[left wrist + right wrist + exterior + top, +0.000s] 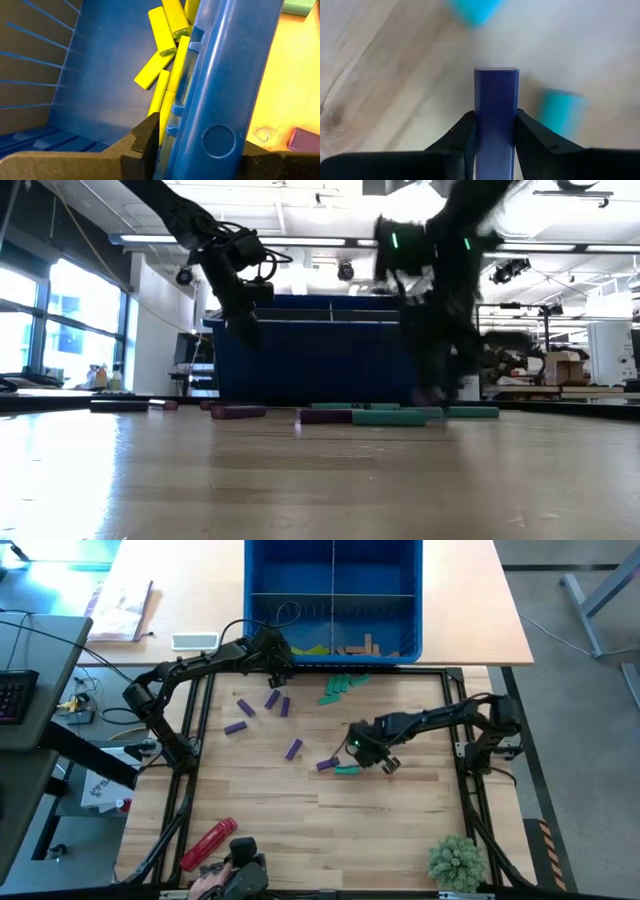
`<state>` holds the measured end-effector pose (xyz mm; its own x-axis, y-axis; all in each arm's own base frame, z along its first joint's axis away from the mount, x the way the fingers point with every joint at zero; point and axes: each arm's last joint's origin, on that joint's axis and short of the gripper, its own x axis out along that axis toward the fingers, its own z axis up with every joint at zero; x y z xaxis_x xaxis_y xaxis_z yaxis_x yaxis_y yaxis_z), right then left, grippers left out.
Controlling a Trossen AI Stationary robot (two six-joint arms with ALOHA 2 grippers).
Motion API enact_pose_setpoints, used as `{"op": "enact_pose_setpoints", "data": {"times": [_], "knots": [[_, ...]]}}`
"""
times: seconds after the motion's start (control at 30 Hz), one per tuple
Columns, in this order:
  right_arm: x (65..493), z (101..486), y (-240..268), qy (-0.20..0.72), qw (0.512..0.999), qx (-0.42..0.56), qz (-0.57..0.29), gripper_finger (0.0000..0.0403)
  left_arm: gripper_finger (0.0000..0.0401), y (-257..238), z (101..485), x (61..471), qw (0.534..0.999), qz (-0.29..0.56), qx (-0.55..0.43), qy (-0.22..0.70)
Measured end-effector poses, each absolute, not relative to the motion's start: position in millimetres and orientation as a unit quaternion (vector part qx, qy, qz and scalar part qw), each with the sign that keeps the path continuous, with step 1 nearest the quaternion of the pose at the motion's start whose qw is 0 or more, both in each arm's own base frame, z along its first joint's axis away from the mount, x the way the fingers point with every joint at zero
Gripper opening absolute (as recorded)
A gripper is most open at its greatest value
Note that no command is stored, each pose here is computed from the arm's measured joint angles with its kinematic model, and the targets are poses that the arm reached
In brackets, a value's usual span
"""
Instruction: Sort blocks
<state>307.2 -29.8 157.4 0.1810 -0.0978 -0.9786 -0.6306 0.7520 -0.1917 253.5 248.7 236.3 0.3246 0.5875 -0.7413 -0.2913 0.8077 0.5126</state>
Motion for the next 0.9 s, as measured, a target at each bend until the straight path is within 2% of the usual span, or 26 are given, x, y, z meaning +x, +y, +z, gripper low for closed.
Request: {"op": "enact_pose_setpoints", "data": {"times": [0.23,0.33,0.43,0.57,0.77,0.9], "knots": [[323,249,-58,0.534,0.778,-0.330,0.031,0.0085,0.0094,249,236,254,0.801,0.275,0.143,0.512],[325,294,-87,0.465,0.819,-0.326,-0.079,0.0085,0.0094,248,236,254,0.802,0.275,0.143,0.511],[323,325,-121,0.399,0.848,-0.315,-0.152,0.0085,0.0094,248,236,254,0.802,0.276,0.140,0.511],[316,366,-172,0.262,0.878,-0.310,-0.251,0.0085,0.0094,248,236,254,0.804,0.274,0.139,0.509],[293,379,-249,0.096,0.884,-0.269,-0.369,0.0085,0.0094,248,236,254,0.805,0.271,0.138,0.509],[275,357,-300,0.077,0.879,-0.232,-0.410,0.0085,0.0094,248,236,254,0.805,0.270,0.139,0.510]]}}
